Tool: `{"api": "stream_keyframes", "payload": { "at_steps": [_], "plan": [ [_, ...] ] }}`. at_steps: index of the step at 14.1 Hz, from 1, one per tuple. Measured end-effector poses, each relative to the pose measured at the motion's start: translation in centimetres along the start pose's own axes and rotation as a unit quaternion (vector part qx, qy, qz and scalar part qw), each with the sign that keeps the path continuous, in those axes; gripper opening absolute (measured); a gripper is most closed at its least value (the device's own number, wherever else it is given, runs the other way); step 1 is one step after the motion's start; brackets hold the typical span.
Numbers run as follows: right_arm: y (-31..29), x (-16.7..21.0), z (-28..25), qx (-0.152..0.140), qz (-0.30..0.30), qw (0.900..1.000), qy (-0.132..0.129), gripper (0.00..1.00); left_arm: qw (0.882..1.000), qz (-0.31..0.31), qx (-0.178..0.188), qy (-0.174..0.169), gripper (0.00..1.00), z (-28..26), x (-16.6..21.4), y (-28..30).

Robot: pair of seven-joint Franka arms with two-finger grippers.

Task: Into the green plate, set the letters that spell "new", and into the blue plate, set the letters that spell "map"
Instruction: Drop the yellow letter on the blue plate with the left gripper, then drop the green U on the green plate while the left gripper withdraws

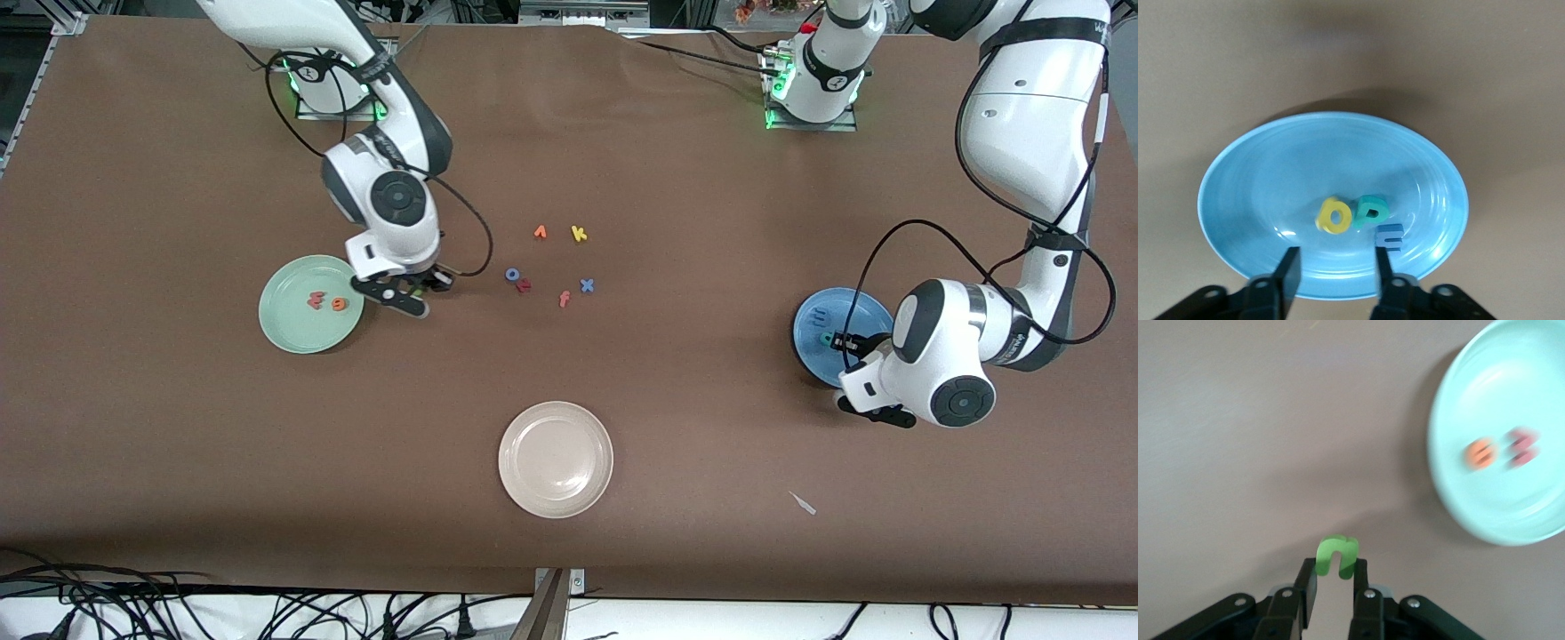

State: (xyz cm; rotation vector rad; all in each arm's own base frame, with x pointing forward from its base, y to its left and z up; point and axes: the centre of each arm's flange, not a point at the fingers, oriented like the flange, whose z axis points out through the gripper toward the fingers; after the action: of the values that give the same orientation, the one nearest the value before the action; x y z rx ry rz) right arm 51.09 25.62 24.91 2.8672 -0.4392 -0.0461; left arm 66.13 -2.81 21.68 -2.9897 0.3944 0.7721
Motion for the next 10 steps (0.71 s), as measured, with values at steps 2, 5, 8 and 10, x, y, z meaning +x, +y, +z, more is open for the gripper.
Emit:
{"api": "stream_keyframes", "payload": {
  "at_steps": [2, 5, 8, 10],
  "plan": [
    [4.0, 2.7, -1.2, -0.012, -0.040, 0.999, -0.011, 0.26, 1.000, -0.002, 0.000, 0.000, 0.80, -1.2, -0.4, -0.4],
    [10.8, 6.1, -2.6, -0.019, -0.097, 0.995, -0.022, 0.26, 1.000, -0.010, 0.003, 0.013, 1.00, -4.5, -2.0, -1.5],
    [18.3, 8.0, -2.2, -0.017, -0.140, 0.989, -0.034, 0.26, 1.000, -0.019, 0.005, 0.015, 1.00, -7.2, -4.1, -2.4],
    [21.5, 8.5, -0.9, -0.008, -0.157, 0.987, -0.030, 0.26, 0.999, -0.023, 0.007, 0.025, 1.00, -8.6, -4.9, -2.6]
  ]
}}
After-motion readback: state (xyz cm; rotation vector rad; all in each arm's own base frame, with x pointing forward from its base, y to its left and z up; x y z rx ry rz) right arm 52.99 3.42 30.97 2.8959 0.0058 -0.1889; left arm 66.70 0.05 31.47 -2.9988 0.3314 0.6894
